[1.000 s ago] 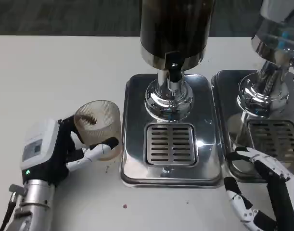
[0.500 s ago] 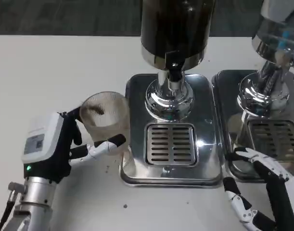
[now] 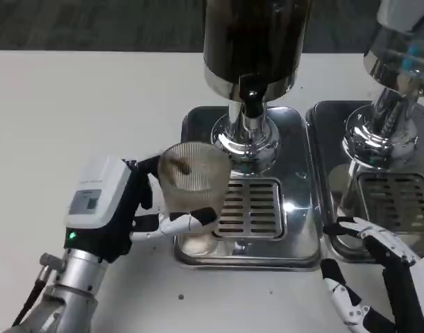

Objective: Grasp the cup under the faucet to collect the drink, then remove the cup.

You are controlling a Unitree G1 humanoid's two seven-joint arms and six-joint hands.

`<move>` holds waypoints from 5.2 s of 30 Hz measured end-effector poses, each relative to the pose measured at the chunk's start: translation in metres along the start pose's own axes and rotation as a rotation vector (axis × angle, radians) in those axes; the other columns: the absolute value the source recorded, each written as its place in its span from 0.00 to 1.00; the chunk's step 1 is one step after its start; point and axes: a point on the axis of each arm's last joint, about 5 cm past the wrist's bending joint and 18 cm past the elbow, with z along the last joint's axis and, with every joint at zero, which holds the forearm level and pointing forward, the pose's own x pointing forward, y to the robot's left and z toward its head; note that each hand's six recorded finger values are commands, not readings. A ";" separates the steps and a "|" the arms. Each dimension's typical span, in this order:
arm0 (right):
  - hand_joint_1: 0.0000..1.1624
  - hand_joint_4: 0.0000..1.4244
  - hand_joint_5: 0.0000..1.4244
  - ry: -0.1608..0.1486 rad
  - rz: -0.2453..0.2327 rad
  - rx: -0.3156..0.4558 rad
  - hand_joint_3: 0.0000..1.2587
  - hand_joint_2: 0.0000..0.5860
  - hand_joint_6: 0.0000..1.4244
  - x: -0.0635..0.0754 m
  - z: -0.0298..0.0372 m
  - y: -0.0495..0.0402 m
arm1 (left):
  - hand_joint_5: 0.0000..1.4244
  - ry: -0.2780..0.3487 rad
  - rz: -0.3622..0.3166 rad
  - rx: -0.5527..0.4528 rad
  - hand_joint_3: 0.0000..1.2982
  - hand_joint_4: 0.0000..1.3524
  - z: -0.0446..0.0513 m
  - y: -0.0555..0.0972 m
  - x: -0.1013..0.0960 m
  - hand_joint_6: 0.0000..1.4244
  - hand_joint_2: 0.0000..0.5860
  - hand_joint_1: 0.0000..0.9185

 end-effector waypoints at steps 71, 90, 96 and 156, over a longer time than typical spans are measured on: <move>0.34 0.21 0.21 0.029 0.000 0.042 0.35 0.71 0.27 -0.010 0.0168 0.0018 | 0.17 -0.041 -0.174 -0.039 0.19 0.11 0.0218 -0.019 0.036 0.14 0.08 0.01; 0.35 0.21 0.21 0.030 -0.004 0.053 0.35 0.72 0.27 -0.010 0.0167 0.0042 | 0.09 -0.071 -0.174 -0.060 0.12 0.00 0.0255 -0.013 0.037 0.05 0.07 0.00; 0.35 0.21 0.22 0.032 -0.004 0.063 0.35 0.72 0.27 -0.008 0.0157 0.0058 | 0.09 -0.057 -0.144 -0.058 0.12 0.00 0.0220 -0.007 0.037 0.05 0.07 0.00; 0.35 0.21 0.20 0.018 -0.055 0.149 0.35 0.72 0.20 0.019 0.0182 0.0334 | 0.07 -0.361 -0.614 -1.252 0.07 0.03 -0.0173 0.202 0.081 0.05 0.17 0.00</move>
